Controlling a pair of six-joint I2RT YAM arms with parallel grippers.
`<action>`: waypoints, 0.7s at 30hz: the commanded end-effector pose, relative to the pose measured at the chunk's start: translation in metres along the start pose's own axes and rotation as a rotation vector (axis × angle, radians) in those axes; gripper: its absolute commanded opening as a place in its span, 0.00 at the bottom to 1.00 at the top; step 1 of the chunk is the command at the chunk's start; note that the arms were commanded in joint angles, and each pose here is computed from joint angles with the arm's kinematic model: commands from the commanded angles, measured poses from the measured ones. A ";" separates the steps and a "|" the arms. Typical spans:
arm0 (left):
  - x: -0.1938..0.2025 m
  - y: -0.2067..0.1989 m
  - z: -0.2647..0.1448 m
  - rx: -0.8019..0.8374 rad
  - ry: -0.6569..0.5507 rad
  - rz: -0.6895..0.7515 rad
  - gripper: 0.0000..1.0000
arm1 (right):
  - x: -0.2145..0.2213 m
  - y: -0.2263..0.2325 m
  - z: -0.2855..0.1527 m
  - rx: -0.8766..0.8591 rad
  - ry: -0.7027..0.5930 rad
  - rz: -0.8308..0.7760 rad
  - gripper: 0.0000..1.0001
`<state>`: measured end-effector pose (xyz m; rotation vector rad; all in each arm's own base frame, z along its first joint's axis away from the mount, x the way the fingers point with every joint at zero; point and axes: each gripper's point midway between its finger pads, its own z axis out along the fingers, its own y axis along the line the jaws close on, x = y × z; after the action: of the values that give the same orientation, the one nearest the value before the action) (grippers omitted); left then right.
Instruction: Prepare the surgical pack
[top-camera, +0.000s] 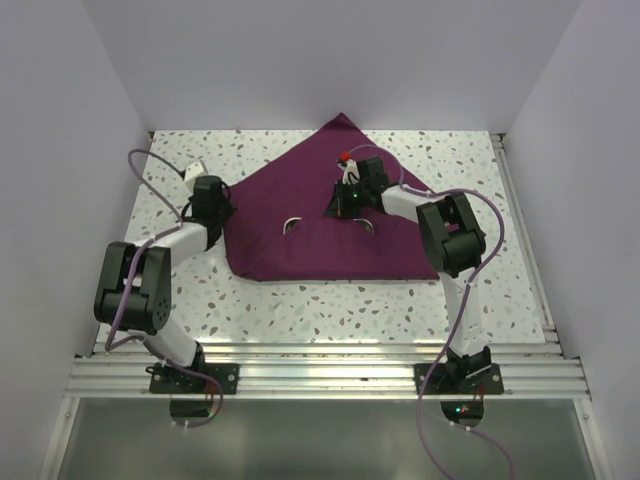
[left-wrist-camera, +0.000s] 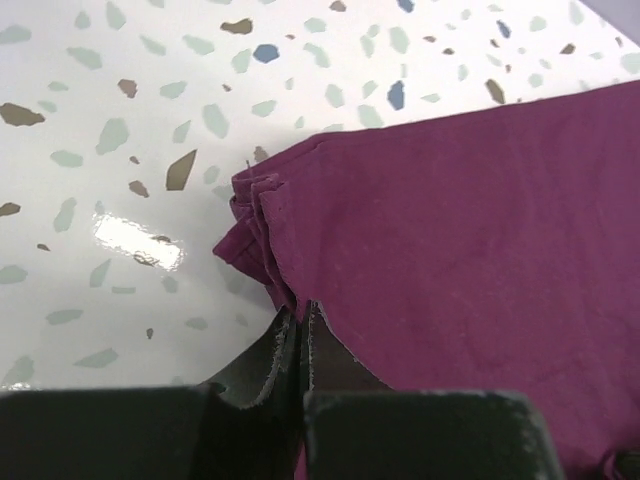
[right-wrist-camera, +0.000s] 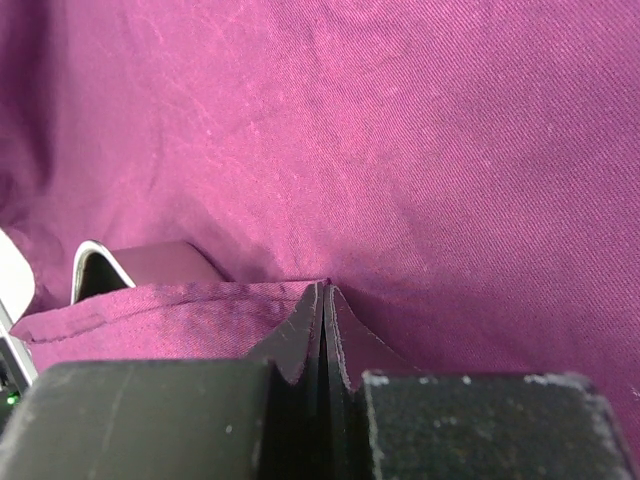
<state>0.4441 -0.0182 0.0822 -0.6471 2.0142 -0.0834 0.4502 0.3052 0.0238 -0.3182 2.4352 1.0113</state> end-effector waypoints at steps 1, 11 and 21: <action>-0.029 -0.010 -0.012 -0.038 -0.088 0.050 0.00 | 0.002 0.021 -0.005 -0.048 0.012 0.001 0.00; -0.036 -0.078 -0.044 0.046 -0.170 0.151 0.00 | 0.005 0.019 -0.003 -0.041 0.020 0.023 0.00; -0.030 -0.151 -0.086 0.138 -0.220 0.214 0.00 | 0.011 0.016 -0.003 -0.032 0.034 0.029 0.00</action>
<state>0.4426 -0.1473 0.1582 -0.3162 1.9238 -0.0451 0.4475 0.3072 0.0229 -0.2877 2.4476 1.0291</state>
